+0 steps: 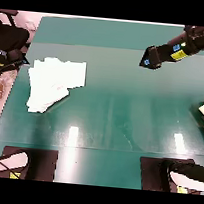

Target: Fold the shirts.

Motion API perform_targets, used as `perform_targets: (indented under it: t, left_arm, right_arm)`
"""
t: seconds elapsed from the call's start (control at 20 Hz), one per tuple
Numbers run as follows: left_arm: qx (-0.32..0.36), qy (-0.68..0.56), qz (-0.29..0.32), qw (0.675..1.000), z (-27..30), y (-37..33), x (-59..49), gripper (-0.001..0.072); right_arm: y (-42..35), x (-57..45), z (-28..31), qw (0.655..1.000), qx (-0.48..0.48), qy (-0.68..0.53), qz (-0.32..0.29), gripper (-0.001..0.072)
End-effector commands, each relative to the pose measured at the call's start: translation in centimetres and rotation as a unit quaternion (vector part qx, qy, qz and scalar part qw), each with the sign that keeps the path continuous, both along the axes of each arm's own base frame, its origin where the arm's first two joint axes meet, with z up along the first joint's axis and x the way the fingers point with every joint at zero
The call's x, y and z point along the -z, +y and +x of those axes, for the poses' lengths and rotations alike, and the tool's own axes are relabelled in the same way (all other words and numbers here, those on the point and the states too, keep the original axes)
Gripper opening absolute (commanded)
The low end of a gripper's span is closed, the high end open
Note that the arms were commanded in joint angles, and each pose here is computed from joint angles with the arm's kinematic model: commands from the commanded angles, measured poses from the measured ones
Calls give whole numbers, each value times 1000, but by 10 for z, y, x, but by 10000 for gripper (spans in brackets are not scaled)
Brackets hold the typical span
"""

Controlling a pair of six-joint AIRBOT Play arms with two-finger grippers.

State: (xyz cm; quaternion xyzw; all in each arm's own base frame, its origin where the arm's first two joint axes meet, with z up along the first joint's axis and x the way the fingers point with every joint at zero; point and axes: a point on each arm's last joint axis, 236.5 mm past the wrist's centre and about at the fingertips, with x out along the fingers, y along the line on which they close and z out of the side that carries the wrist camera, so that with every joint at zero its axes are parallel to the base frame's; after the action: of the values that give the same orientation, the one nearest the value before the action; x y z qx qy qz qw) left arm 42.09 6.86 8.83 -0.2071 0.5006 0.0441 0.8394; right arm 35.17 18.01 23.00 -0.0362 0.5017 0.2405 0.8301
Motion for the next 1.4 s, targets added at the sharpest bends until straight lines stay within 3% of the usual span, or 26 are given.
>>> perform_targets:
  t: [0.0, 0.25, 0.7, 0.85, 0.9, 0.95, 1.0, 1.35]
  left_arm:
    - [-46, 28, -56, 997, 17, 34, 54, 636]
    - [-58, 61, -83, 993, 33, 38, 112, 636]
    - [-73, 57, -74, 993, 47, 51, 145, 633]
    - [-64, 46, -86, 993, 53, 45, 145, 421]
    - [-63, 41, -90, 993, 55, 43, 143, 291]
    - [-56, 35, -96, 993, 58, 39, 141, 108]
    - [-37, 25, -100, 994, 60, 34, 138, 22]
    - [14, -35, -165, 986, 79, 0, 76, 19]
  right_arm:
    - [-17, 1, 6, 1000, 25, 5, 1, 709]
    - [-16, -1, 10, 999, 32, -2, 6, 709]
    - [-16, -2, 12, 999, 37, -3, 8, 709]
    - [-15, -4, 15, 999, 38, -10, 12, 708]
    - [-15, -4, 15, 999, 38, -11, 12, 709]
    - [-15, -4, 15, 999, 38, -11, 12, 708]
    - [-15, -4, 15, 999, 38, -11, 13, 709]
    - [-15, -3, 13, 999, 37, -7, 10, 708]
